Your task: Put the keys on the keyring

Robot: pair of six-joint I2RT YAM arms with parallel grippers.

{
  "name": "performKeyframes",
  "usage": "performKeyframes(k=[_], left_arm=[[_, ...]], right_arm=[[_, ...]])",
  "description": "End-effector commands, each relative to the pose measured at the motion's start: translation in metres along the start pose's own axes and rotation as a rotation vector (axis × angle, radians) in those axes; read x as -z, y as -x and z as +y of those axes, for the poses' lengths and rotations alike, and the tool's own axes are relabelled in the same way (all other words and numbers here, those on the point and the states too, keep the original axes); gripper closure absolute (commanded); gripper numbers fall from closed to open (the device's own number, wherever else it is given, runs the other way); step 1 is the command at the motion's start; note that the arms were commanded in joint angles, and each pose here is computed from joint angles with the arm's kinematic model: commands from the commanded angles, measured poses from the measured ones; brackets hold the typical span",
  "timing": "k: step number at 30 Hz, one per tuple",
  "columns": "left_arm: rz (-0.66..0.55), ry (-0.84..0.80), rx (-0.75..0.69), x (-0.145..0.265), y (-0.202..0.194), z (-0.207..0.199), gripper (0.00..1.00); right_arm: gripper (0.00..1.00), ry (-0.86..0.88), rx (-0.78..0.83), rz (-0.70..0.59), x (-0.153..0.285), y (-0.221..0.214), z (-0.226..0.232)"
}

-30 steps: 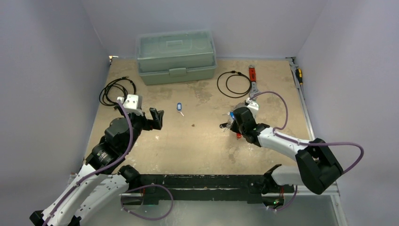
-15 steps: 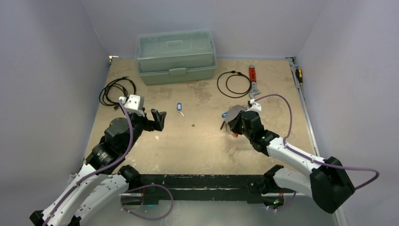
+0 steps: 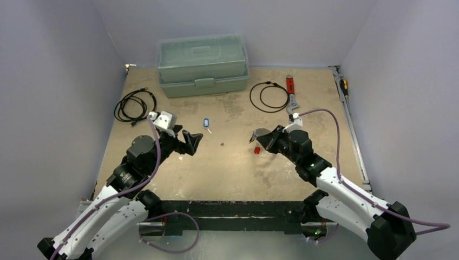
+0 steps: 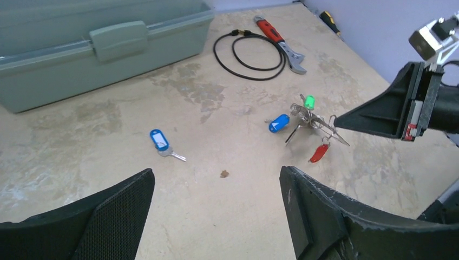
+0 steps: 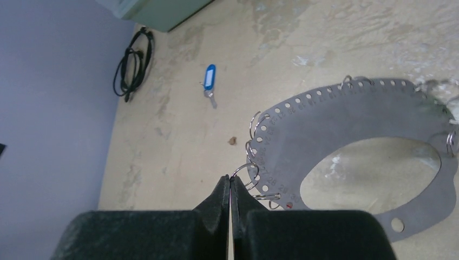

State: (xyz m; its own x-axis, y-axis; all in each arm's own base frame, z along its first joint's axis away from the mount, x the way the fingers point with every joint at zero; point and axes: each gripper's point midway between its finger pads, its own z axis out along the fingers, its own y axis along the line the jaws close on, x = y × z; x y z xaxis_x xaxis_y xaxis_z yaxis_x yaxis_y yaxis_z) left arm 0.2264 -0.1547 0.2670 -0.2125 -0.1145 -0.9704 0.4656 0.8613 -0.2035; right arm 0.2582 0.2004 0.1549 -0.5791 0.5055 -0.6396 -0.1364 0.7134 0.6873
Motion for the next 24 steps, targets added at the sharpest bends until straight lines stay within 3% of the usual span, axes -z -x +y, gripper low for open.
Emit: performKeyframes(k=[1, 17, 24], left_arm=[[-0.054, -0.145, -0.004, -0.005, 0.005, -0.025, 0.16], [-0.103, -0.411, -0.089, 0.003, -0.002, -0.068, 0.25], [-0.105, -0.519, -0.146, 0.006, -0.002, -0.084, 0.34]], right_arm=[[1.00, 0.183, -0.009, -0.012, 0.013, 0.011, 0.042], [1.00, 0.486, 0.127, 0.117, 0.052, 0.007, 0.108], [1.00, 0.576, 0.190, 0.190, 0.070, 0.008, 0.133]])
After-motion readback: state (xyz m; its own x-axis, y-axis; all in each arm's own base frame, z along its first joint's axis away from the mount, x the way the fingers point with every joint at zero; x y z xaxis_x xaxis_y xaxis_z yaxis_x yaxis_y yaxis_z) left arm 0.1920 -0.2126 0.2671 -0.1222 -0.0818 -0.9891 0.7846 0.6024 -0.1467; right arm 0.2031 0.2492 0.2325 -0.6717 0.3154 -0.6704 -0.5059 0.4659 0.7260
